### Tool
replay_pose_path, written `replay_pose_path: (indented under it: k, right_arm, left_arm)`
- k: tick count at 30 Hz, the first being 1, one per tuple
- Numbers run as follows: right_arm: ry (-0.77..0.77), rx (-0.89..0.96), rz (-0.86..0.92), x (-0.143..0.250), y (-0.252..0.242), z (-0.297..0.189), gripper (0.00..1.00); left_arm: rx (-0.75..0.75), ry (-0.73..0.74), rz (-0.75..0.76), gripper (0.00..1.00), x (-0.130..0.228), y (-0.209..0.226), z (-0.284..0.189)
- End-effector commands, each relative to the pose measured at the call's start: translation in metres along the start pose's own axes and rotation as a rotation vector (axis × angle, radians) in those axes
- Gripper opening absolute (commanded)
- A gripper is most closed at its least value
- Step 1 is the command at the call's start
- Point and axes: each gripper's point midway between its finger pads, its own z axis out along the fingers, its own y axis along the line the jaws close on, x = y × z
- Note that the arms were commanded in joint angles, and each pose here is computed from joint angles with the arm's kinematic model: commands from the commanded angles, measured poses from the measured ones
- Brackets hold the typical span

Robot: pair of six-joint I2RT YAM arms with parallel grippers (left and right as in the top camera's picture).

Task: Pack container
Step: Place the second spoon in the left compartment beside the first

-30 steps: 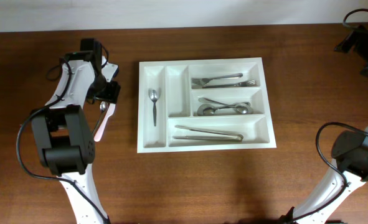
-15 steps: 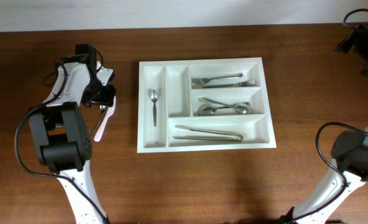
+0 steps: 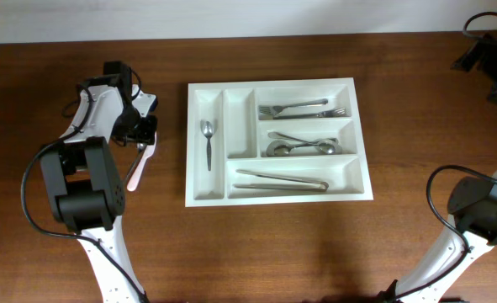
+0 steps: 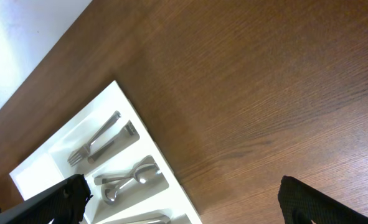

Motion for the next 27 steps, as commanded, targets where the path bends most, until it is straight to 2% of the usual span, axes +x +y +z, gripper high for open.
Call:
replay_pose_path:
  k: [1,7,9,12,16,17,22,27]
  right_arm:
    - [0.014,0.011,0.004,0.002,-0.001,0.004,0.99]
    - [0.014,0.010,0.004,0.002,-0.001,0.004,0.99]
    - [0.014,0.010,0.004,0.002,-0.001,0.004,0.99]
    - [0.014,0.010,0.004,0.002,-0.001,0.004,0.99]
    - [0.014,0.010,0.004,0.002,-0.001,0.004,0.99]
    - [0.014,0.010,0.004,0.002,-0.001,0.004,0.99]
    - [0.014,0.010,0.004,0.002,-0.001,0.004,0.99]
    - [0.014,0.011,0.004,0.002,-0.001,0.004,0.99]
  left_arm:
    - [0.026,0.059,0.000,0.38,0.011,-0.001,0.024]
    - [0.026,0.059,0.000,0.33,0.011,-0.001,0.024]
    - [0.023,0.062,-0.001,0.28,0.012,0.000,0.023]
    - [0.016,0.062,0.000,0.28,0.011,0.001,0.020]
    - [0.008,0.068,0.000,0.52,0.012,0.002,0.020]
    - [0.006,0.072,0.000,0.55,0.013,0.003,0.020]
    - [0.005,0.092,-0.001,0.56,0.018,0.002,0.020]
    - [-0.029,0.099,-0.005,0.51,0.019,0.011,0.020]
